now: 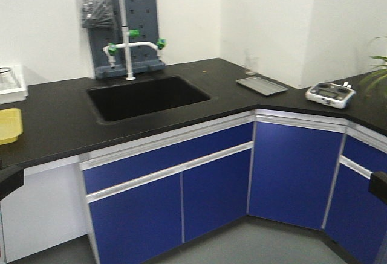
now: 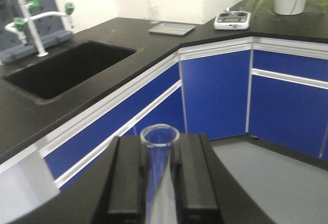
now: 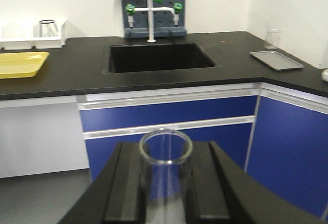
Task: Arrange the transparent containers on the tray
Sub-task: 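Drive the base to the counter with the yellow tray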
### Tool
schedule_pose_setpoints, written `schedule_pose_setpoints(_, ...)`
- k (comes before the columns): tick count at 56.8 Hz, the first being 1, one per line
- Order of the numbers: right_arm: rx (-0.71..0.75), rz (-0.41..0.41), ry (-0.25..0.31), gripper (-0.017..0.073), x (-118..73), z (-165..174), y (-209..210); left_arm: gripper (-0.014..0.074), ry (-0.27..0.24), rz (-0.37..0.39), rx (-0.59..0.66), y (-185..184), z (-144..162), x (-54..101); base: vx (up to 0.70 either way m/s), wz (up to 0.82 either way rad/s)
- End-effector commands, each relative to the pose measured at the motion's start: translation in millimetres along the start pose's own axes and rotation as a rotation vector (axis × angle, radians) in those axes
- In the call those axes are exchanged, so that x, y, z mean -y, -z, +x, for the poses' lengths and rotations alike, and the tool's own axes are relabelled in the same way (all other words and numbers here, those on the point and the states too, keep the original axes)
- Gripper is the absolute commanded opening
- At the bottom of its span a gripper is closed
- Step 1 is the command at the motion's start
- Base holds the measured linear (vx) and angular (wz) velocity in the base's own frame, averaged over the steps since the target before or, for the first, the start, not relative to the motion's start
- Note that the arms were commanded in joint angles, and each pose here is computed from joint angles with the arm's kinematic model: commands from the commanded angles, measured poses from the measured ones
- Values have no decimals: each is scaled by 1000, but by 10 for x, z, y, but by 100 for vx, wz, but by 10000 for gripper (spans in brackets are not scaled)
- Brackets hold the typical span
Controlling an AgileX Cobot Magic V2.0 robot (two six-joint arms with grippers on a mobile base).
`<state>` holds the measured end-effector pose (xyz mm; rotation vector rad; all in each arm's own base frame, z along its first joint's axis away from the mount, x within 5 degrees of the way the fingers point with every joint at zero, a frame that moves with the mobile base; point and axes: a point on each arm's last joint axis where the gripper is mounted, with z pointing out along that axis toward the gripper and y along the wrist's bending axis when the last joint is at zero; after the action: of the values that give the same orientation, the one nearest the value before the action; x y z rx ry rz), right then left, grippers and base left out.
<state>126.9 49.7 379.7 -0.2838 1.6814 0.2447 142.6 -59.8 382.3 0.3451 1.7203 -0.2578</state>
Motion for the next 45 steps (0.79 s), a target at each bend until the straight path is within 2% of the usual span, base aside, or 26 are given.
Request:
schedule_pose_setpoints(1,100,-27,15,-9,-23,-154,35,0,5,14,122,54,-194,10,-6,38)
schedule_pose_setpoints(22,100,-27,15,-9,-23,-154,35,0,5,14,122,54,-194,10,2,43)
schedule_pose_setpoints(45,99,-27,15,-9,-23,-153,35,0,5,14,122,54,-194,10,19,72)
